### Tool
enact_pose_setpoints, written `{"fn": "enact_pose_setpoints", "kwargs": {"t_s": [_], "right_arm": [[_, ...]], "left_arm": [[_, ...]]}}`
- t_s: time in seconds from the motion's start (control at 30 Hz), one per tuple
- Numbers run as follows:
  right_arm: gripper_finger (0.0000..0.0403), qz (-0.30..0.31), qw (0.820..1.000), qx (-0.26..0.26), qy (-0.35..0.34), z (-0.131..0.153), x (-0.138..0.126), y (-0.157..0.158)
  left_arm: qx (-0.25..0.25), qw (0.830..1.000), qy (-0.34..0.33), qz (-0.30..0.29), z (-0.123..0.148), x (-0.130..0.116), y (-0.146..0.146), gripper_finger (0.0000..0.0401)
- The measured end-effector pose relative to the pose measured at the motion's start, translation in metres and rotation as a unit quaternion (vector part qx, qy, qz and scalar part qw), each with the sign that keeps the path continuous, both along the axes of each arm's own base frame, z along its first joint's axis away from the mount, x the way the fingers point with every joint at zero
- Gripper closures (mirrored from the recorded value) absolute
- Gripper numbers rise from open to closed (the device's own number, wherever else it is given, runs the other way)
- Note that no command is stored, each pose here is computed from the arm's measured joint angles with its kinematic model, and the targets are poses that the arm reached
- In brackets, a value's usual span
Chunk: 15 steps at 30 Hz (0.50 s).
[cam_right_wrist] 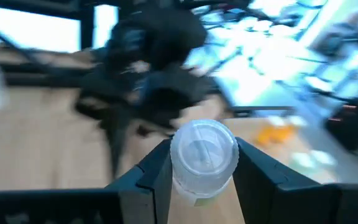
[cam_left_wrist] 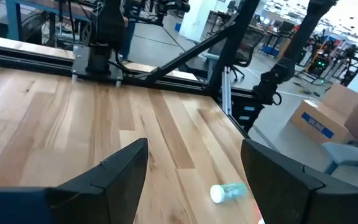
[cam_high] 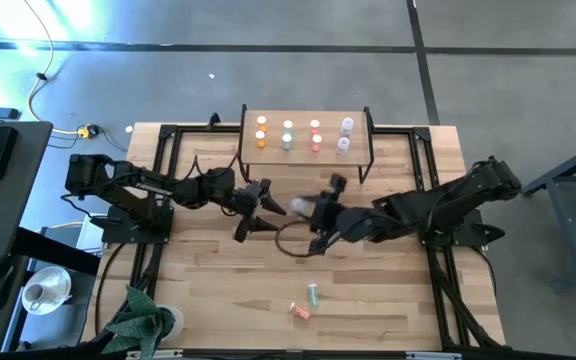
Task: Pick and place medicine bottles onto shelf by color
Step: Put the transparent pill bottle on the shelf aligned with the transparent pill bottles
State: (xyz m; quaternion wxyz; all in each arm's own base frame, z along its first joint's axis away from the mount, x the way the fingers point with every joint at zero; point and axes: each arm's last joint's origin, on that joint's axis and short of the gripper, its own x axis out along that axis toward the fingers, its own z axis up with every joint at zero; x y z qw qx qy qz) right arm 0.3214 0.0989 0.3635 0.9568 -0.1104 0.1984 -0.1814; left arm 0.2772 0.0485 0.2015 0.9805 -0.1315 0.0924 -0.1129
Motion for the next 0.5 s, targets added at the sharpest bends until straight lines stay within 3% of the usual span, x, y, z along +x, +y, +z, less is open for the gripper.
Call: {"fn": "enact_pose_setpoints", "kwargs": {"t_s": [0.23,0.5], "right_arm": [[0.0283,-0.161,0.986,-0.043,-0.029,0.021,-0.021,-0.04],[0.0283,-0.245,0.968,0.051,-0.01,0.017,-0.034,-0.099]], "left_arm": [[-0.002,1.0,0.002,-0.014,0.0,0.0,-0.002,0.0155],[-0.002,1.0,0.001,-0.019,0.0,0.0,-0.004,0.0155]]}}
